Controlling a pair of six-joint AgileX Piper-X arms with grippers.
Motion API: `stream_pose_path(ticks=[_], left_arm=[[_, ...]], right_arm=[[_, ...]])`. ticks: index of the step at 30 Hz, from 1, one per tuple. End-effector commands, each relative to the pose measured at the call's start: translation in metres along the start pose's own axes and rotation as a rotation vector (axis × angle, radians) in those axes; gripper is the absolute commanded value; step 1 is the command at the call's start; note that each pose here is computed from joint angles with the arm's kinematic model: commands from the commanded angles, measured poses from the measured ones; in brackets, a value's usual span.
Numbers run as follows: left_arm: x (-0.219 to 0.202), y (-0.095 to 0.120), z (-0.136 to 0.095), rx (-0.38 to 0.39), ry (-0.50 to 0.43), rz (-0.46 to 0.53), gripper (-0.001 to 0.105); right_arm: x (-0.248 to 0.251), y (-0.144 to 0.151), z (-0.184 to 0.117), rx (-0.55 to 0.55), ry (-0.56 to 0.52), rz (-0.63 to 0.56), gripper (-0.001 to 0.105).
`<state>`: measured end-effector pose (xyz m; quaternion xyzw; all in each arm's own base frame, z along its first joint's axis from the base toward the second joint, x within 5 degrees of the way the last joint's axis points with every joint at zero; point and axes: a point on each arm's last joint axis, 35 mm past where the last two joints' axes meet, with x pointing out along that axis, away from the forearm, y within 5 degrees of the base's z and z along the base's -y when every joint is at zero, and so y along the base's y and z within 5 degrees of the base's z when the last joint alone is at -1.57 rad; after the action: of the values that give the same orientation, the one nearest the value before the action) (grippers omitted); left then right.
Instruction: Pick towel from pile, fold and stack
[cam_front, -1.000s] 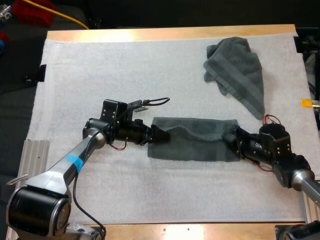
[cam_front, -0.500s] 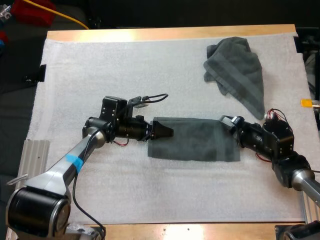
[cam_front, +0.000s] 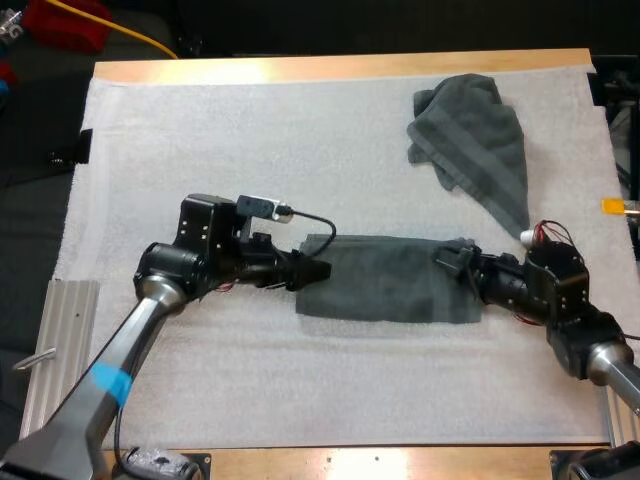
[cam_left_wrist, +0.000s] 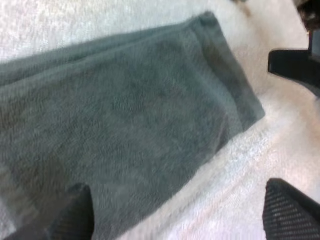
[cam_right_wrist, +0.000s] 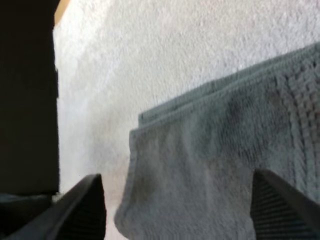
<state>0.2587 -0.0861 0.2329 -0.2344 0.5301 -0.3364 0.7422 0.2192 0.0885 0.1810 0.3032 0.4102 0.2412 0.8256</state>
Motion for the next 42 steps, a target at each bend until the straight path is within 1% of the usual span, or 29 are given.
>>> stream_pose_path(ticks=[1, 6, 9, 14, 17, 21, 25, 28, 31, 34, 37, 40, 42], left_arm=[[-0.006, -0.005, -0.001, 0.016, -0.009, 0.011, 0.069], [-0.024, -0.02, -0.008, 0.041, -0.036, 0.005, 0.069], [-0.036, -0.029, -0.014, 0.055, -0.055, 0.014, 0.069], [-0.054, -0.042, -0.026, 0.076, -0.09, 0.052, 0.069], [-0.064, -0.048, -0.034, 0.093, -0.099, 0.068, 0.069], [-0.069, -0.05, -0.042, 0.079, -0.083, 0.08, 0.069], [-0.069, -0.05, -0.045, 0.078, -0.061, 0.087, 0.069], [-0.069, -0.05, -0.045, 0.079, -0.061, 0.087, 0.069], [-0.069, -0.05, -0.045, 0.079, -0.061, 0.087, 0.069], [-0.069, -0.05, -0.045, 0.079, -0.061, 0.087, 0.069], [-0.069, -0.05, -0.045, 0.079, -0.061, 0.087, 0.069], [-0.069, -0.05, -0.045, 0.079, -0.061, 0.087, 0.069], [-0.069, -0.05, -0.045, 0.079, -0.061, 0.087, 0.069]], right_arm=[[-0.004, 0.001, 0.0, -0.028, 0.017, 0.002, 0.061], [-0.018, 0.004, -0.007, -0.06, 0.045, -0.049, 0.061], [-0.026, 0.005, -0.011, -0.061, 0.059, -0.088, 0.061], [-0.037, 0.01, -0.013, -0.068, 0.051, -0.097, 0.061], [-0.043, 0.011, -0.014, -0.07, 0.035, -0.13, 0.061], [-0.049, 0.011, -0.015, -0.07, 0.009, -0.18, 0.061], [-0.05, 0.012, -0.014, -0.071, 0.006, -0.194, 0.061], [-0.054, 0.015, -0.01, -0.126, 0.009, -0.257, 0.061], [-0.06, 0.02, -0.002, -0.206, 0.021, -0.339, 0.061], [-0.066, 0.02, 0.006, -0.243, 0.06, -0.401, 0.061], [-0.071, 0.017, 0.015, -0.285, 0.111, -0.425, 0.061], [-0.071, 0.009, 0.023, -0.282, 0.172, -0.41, 0.061], [-0.068, 0.003, 0.028, -0.26, 0.21, -0.356, 0.061]])
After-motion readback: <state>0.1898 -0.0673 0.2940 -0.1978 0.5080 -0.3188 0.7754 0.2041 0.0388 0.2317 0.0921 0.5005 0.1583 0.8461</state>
